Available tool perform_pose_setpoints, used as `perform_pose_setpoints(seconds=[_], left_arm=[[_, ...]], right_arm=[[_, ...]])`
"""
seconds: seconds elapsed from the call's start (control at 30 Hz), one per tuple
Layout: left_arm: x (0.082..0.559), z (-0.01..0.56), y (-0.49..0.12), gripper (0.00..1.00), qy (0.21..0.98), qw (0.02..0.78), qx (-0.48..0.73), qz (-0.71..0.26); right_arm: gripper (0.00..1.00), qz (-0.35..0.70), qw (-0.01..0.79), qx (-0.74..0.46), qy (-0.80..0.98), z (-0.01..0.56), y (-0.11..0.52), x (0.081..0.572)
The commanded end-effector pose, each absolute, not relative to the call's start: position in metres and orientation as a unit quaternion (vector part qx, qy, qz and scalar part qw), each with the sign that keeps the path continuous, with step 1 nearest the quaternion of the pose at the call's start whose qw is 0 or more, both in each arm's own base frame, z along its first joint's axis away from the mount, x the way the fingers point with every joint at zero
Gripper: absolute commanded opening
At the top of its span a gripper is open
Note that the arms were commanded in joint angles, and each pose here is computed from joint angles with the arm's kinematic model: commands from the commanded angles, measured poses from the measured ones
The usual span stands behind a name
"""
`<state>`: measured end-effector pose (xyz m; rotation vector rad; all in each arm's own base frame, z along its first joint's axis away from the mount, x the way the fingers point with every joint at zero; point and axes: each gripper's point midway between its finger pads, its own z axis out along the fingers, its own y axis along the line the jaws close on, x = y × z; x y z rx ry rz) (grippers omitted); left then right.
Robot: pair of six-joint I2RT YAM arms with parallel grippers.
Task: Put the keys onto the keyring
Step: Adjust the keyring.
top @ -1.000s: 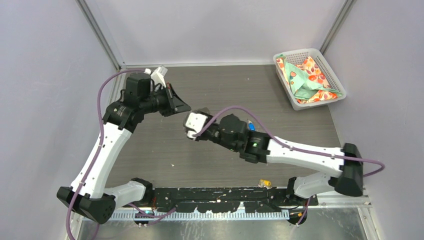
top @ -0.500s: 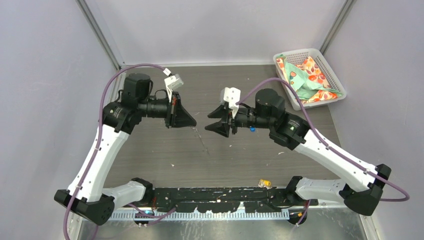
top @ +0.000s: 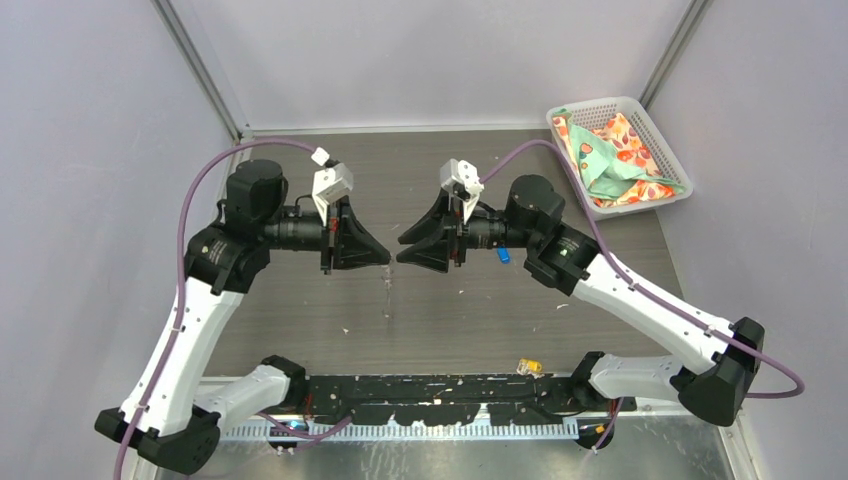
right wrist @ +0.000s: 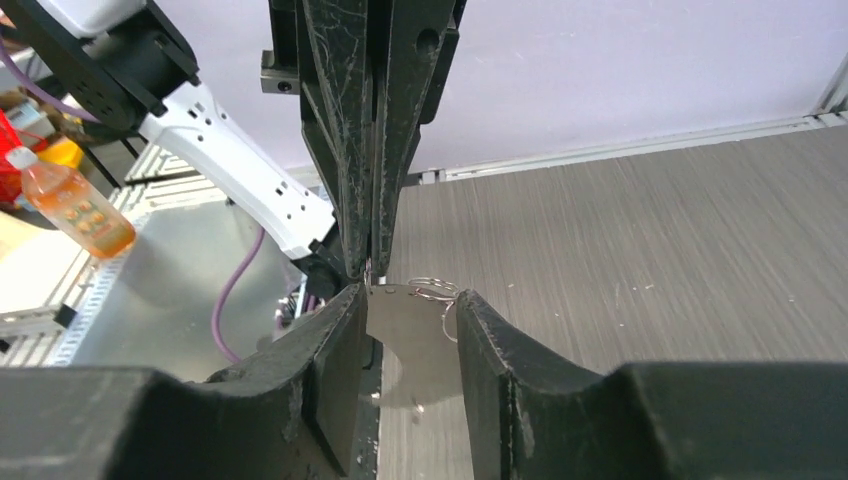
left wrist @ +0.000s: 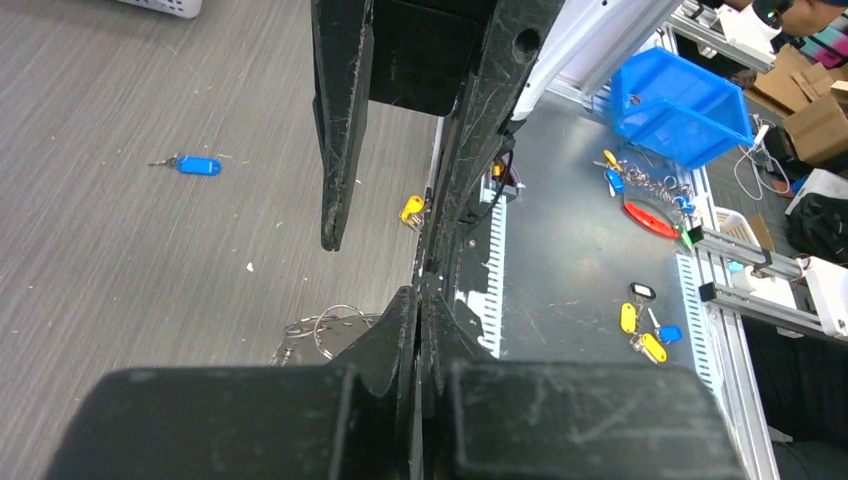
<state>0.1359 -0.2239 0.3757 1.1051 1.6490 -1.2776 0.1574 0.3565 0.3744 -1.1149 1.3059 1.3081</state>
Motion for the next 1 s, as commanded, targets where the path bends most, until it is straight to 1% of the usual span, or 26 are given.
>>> perform_pose_setpoints(seconds=[0.0,0.17,0.37,0.47,0.6,0.67,0.8,0.83,0.97], left_arm=[[0.137,0.395,-0.229,0.0,0.618,0.413,0.427,-0.515],[0.139,0.399,-0.23,0.0,0.617,0.417,0.415,-0.523],[0.139,0.403,-0.231,0.0,0.615,0.419,0.41,-0.527],[0.139,0.405,-0.231,0.0,0.613,0.42,0.408,-0.53],[0.138,0.407,-0.232,0.0,0.612,0.418,0.406,-0.535],[0.138,0.408,-0.232,0.0,0.61,0.42,0.405,-0.536],[0.136,0.407,-0.234,0.0,0.61,0.414,0.404,-0.541],[0.136,0.405,-0.234,0.0,0.61,0.412,0.405,-0.542],[0.136,0.396,-0.237,0.0,0.61,0.407,0.408,-0.543]], right_arm=[[0.41,0.57,0.499,-0.428,0.492,0.406,0.355,0.151],[0.37,0.58,0.494,-0.423,0.49,0.403,0.356,0.15],[0.35,0.598,0.474,-0.43,0.482,0.399,0.361,0.145],[0.3,0.602,0.468,-0.432,0.482,0.395,0.363,0.144],[0.28,0.604,0.47,-0.427,0.482,0.394,0.363,0.145],[0.22,0.605,0.471,-0.428,0.479,0.395,0.364,0.145],[0.03,0.609,0.482,-0.418,0.471,0.402,0.365,0.148],[0.01,0.612,0.485,-0.414,0.467,0.405,0.364,0.148],[0.01,0.636,0.491,-0.398,0.443,0.418,0.365,0.146]])
